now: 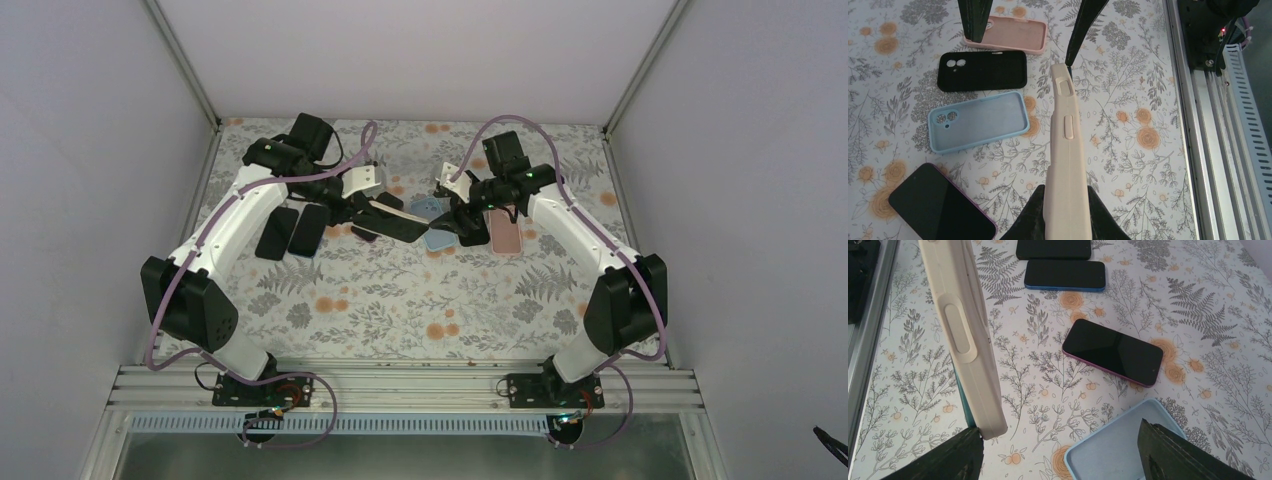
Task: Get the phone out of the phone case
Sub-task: Remove the phone case from the phone.
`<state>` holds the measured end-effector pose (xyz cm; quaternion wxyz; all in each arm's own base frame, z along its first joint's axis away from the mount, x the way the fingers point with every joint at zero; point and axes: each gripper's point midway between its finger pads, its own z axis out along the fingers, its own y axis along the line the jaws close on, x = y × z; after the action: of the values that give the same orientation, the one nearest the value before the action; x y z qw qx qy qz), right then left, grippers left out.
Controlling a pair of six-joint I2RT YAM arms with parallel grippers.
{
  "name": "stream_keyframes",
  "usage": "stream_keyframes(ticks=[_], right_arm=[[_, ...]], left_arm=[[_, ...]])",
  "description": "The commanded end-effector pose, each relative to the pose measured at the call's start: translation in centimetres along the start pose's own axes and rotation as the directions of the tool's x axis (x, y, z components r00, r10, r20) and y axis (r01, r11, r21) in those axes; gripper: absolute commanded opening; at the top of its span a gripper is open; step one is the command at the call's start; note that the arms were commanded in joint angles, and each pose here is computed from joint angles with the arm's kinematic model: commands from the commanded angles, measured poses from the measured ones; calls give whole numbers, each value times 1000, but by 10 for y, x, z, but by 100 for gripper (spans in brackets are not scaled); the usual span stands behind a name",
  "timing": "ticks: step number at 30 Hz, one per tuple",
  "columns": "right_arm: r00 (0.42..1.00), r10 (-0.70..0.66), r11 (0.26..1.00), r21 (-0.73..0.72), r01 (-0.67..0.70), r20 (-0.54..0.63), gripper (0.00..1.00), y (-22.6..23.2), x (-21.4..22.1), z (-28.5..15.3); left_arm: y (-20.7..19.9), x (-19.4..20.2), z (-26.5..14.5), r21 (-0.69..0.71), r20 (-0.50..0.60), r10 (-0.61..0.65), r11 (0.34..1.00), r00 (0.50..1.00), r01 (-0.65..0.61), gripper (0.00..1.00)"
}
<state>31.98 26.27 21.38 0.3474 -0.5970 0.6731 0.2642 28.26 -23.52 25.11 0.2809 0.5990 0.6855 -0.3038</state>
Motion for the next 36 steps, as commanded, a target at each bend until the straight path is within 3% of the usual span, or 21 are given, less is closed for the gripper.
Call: stream_keyframes(ticks=[1,11,28,36], right_arm=[[1000,-4,1000,14,4,18,79,-2,-3,-2],[1000,5,999,43,-6,3,78,-15,-3,5],[999,34,961,277,-26,-23,78,-83,-11,12],[1000,-31,996,87,30,3,83,-32,-41,31]], left_arm=[[-9,-29,-15,-3,91,71,997,993,-71,2],[-13,-32,-18,3,105,74,997,992,-75,2],[-35,-38,-18,78,136,86,992,987,-97,2],[-31,-50,-12,80,180,96,991,979,-112,2]])
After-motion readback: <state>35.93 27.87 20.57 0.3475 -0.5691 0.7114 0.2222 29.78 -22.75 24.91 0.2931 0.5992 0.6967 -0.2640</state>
